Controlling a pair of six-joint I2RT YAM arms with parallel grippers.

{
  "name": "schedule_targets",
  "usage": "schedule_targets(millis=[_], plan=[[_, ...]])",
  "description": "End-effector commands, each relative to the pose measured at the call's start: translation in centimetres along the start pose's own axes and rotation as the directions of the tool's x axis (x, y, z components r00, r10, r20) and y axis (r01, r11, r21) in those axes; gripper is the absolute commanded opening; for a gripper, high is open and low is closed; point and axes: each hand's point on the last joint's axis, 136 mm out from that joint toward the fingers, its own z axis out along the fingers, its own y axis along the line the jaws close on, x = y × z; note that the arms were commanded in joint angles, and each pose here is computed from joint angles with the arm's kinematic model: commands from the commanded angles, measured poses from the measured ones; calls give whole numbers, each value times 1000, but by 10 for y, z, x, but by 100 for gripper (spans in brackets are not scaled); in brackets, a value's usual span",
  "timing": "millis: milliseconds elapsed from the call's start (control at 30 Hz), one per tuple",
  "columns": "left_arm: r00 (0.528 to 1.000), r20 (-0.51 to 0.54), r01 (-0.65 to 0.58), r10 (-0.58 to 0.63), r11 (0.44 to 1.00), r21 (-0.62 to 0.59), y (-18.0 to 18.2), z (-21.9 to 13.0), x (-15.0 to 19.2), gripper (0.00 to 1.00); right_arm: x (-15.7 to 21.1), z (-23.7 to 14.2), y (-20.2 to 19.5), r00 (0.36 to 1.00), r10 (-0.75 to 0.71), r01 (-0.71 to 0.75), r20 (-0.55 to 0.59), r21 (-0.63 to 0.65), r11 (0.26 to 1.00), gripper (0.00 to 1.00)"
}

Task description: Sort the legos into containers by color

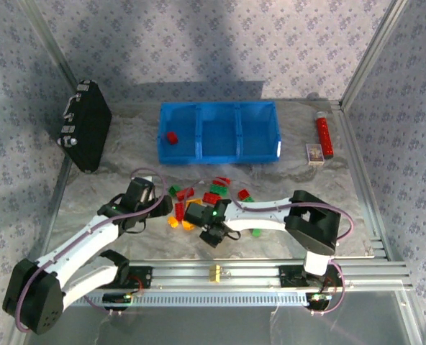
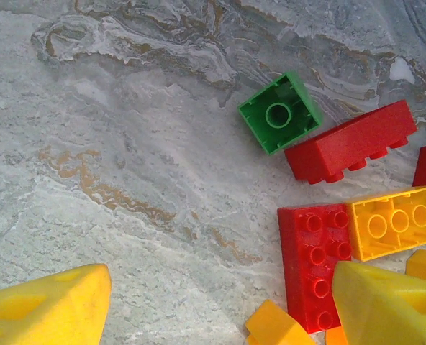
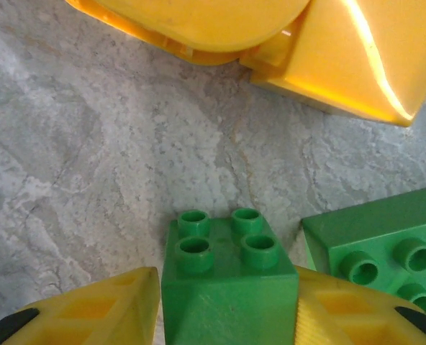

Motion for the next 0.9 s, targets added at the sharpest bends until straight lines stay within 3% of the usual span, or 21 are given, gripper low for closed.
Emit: schedule_targets(millis=[0,133,400,633,867], plan=[[1000,11,11,-11,1000,-4,1,-3,-1,80,-8,-5,-2,1000,8,-8,11,28,1000,46],[1000,14,11,-11,1000,-4,1,-4,-1,80,-15,-17,-5,999,16,-18,47,35,999,31],[1000,27,13,-13,1000,6,-1,-6,-4,79,-42,-64,-38,977,95,-93,190,-18,995,32],[1000,27,14,-14,1000,21,-3,-8,-3,78,-81,-106,-131,899,277,-280,340,-40,959,32],[1000,9,10,-10,1000,21,-3,-10,2,77,-124,-112,-212,864,355,-373,357,-18,928,32]])
